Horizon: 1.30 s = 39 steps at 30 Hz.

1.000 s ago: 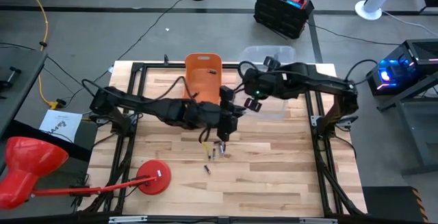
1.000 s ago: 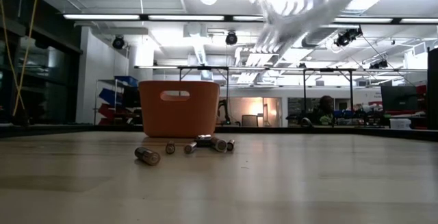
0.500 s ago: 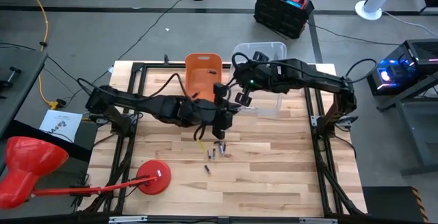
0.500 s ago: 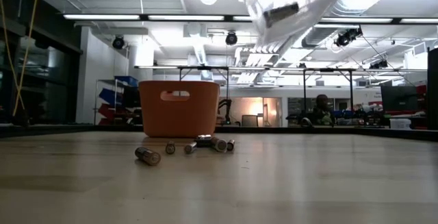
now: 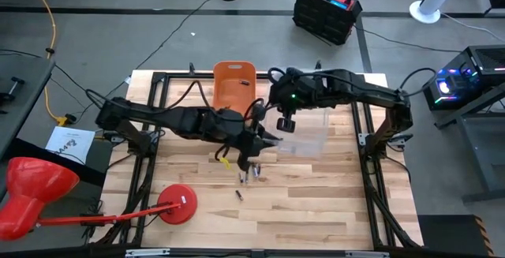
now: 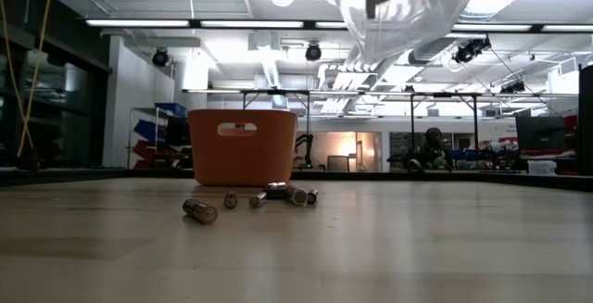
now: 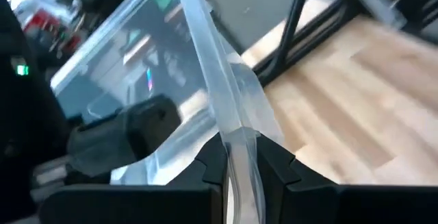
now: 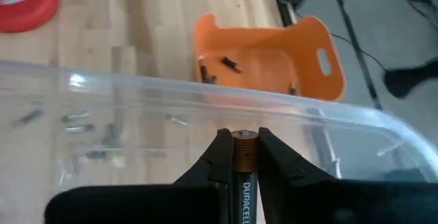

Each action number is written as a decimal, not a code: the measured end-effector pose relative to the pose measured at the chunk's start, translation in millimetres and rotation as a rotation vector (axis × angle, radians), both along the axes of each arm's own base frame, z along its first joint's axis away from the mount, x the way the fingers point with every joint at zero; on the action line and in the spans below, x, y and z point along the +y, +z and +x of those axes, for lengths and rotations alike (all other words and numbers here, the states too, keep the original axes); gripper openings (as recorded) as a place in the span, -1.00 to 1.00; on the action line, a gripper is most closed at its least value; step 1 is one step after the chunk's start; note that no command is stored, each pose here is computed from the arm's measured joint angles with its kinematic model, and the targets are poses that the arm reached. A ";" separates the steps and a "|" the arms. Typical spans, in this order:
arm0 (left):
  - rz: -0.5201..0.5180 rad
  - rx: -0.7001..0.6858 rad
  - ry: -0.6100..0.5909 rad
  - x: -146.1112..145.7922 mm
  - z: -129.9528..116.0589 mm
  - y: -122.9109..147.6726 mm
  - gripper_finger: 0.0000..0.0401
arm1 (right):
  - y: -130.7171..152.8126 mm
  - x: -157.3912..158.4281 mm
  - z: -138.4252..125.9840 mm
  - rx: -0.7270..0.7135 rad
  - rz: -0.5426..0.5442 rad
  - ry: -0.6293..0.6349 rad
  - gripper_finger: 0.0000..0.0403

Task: Sort batteries
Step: Put the brown battery into the orange bin

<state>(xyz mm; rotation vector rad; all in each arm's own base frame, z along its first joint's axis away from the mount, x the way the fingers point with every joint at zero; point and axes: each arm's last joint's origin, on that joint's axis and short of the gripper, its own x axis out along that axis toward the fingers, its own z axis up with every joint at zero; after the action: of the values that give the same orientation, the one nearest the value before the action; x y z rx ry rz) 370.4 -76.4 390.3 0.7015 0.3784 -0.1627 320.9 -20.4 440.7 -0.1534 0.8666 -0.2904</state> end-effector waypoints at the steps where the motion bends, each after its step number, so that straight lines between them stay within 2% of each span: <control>1: -0.012 -0.017 -0.022 -1.6 -1.1 3.0 -0.86 | 1.2 -0.6 -1.2 -0.002 0.007 0.019 -0.90; 6: -0.108 -0.058 -0.101 0.4 -0.6 9.4 -0.85 | 3.0 -0.8 -0.4 -0.011 0.029 0.125 -0.90; 13: -0.134 0.036 -0.102 -3.9 -10.1 6.1 -0.85 | 1.2 -2.2 -2.7 0.020 0.008 0.100 -0.90; 19: -0.182 -0.082 -0.131 -12.1 -19.7 24.4 -0.85 | -0.2 -4.5 -4.6 0.023 0.103 0.087 -0.90; 23: -0.183 -0.036 -0.122 -10.4 -27.3 33.6 -0.85 | 3.4 -2.9 1.2 -0.051 0.164 0.107 -0.90; 26: -0.110 0.063 -0.066 -6.9 -31.8 27.9 -0.85 | 3.1 -0.1 10.5 -0.102 0.198 0.145 -0.90; 29: 0.025 0.155 0.001 -7.1 -31.2 14.4 -0.86 | -2.0 -2.6 16.7 -0.096 0.221 0.141 -0.90; 35: 0.333 0.140 0.142 -10.4 -22.3 6.7 -0.86 | 2.6 0.0 22.3 -0.183 0.373 0.145 -0.90; 37: 0.407 0.142 0.144 -10.1 -20.2 5.8 -0.86 | 4.5 2.3 23.7 -0.208 0.456 0.163 -0.90; 39: 0.439 0.153 0.105 -11.4 -17.5 3.0 -0.86 | 5.2 4.0 24.0 -0.212 0.528 0.172 -0.90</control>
<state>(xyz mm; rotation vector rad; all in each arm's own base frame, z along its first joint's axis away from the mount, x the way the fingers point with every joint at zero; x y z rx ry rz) 352.9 -87.7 393.3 1.1027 0.6057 -0.0315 344.8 -16.3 445.9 0.2893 0.6887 0.0882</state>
